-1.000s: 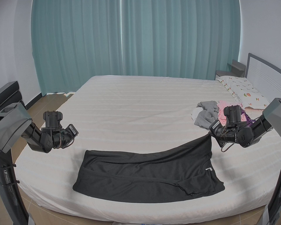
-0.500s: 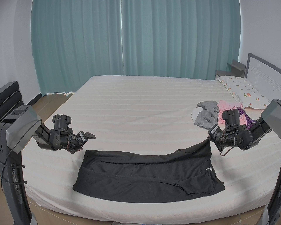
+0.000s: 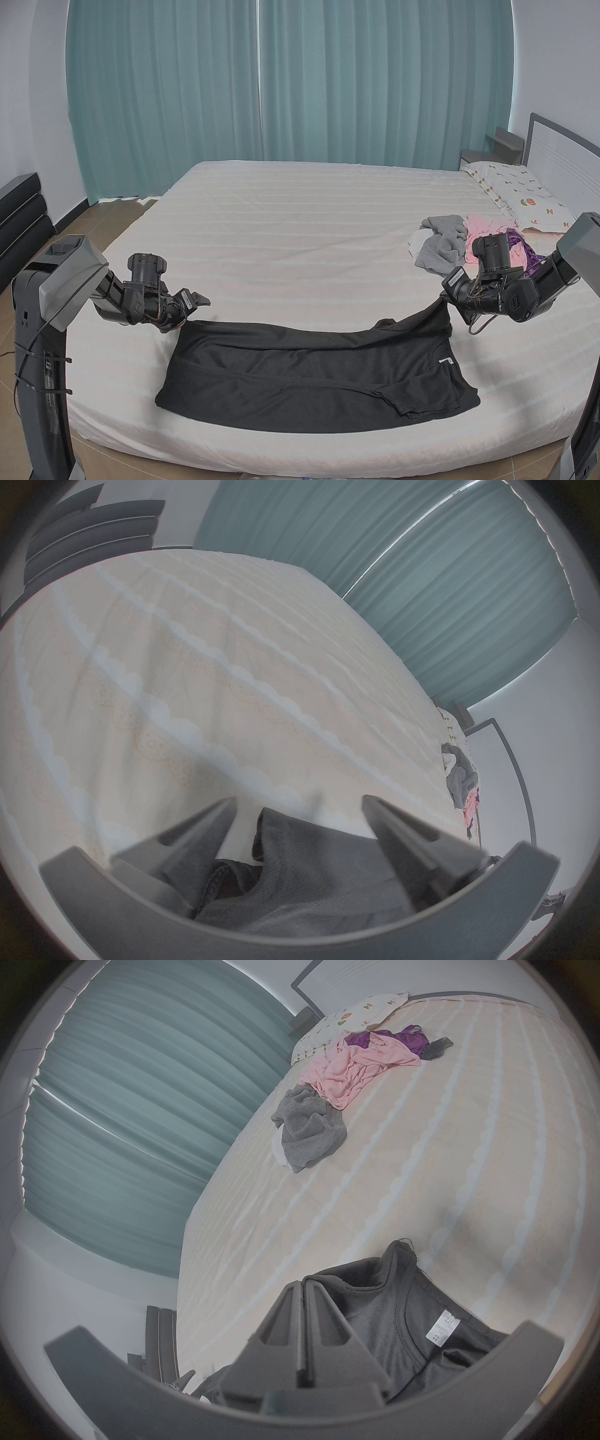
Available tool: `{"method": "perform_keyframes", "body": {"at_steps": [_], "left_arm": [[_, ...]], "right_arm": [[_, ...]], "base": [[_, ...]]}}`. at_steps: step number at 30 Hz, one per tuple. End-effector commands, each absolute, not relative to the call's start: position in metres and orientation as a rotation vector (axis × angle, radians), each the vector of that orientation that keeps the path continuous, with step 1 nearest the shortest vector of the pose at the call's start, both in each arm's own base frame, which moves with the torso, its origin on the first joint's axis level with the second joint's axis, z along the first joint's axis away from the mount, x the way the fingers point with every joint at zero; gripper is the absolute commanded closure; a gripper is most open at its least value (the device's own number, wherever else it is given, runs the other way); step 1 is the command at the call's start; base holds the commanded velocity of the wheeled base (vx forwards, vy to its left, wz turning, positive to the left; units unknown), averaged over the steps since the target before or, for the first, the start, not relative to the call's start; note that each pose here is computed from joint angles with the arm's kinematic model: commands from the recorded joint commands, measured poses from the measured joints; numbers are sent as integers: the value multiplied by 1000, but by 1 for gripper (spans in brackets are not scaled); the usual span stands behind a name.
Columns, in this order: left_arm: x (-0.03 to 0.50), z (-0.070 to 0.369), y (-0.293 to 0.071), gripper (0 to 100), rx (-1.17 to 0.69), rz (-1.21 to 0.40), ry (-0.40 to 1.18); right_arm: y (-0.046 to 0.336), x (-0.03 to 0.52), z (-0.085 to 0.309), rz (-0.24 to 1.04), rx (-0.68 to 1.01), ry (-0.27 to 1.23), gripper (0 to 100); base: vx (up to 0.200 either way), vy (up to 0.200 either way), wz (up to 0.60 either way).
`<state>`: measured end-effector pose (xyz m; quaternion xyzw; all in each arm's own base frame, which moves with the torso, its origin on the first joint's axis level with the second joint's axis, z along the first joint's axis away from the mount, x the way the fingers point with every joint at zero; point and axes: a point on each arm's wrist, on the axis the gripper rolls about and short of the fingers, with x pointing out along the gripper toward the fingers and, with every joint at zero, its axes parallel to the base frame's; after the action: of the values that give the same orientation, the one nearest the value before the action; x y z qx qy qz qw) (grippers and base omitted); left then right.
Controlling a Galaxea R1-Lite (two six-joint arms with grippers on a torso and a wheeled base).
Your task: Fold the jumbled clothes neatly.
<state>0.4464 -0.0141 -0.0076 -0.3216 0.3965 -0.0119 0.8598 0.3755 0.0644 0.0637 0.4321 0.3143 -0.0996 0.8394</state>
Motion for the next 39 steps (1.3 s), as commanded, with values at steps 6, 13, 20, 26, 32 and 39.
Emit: {"method": "perform_keyframes", "body": {"at_steps": [6, 13, 20, 26, 32, 39], "left_arm": [[449, -11, -10, 100, -677, -6, 821], [450, 12, 8, 100, -681, 55, 736], [443, 33, 18, 100, -715, 76, 702], [440, 21, 17, 100, -727, 67, 751], [439, 4, 10, 0, -771, -46, 832], [445, -13, -4, 0, -770, -111, 877]], "right_arm": [[61, 376, 62, -220, 916, 663, 100], [58, 377, 63, -227, 920, 658, 100], [55, 378, 63, -230, 924, 653, 100], [55, 376, 61, -225, 927, 668, 100], [55, 375, 61, -225, 926, 671, 100], [55, 372, 59, -225, 928, 682, 100]], "base": [[0, 0, 0], [0, 0, 0], [0, 0, 0], [0, 0, 0], [0, 0, 0], [0, 0, 0]]}}
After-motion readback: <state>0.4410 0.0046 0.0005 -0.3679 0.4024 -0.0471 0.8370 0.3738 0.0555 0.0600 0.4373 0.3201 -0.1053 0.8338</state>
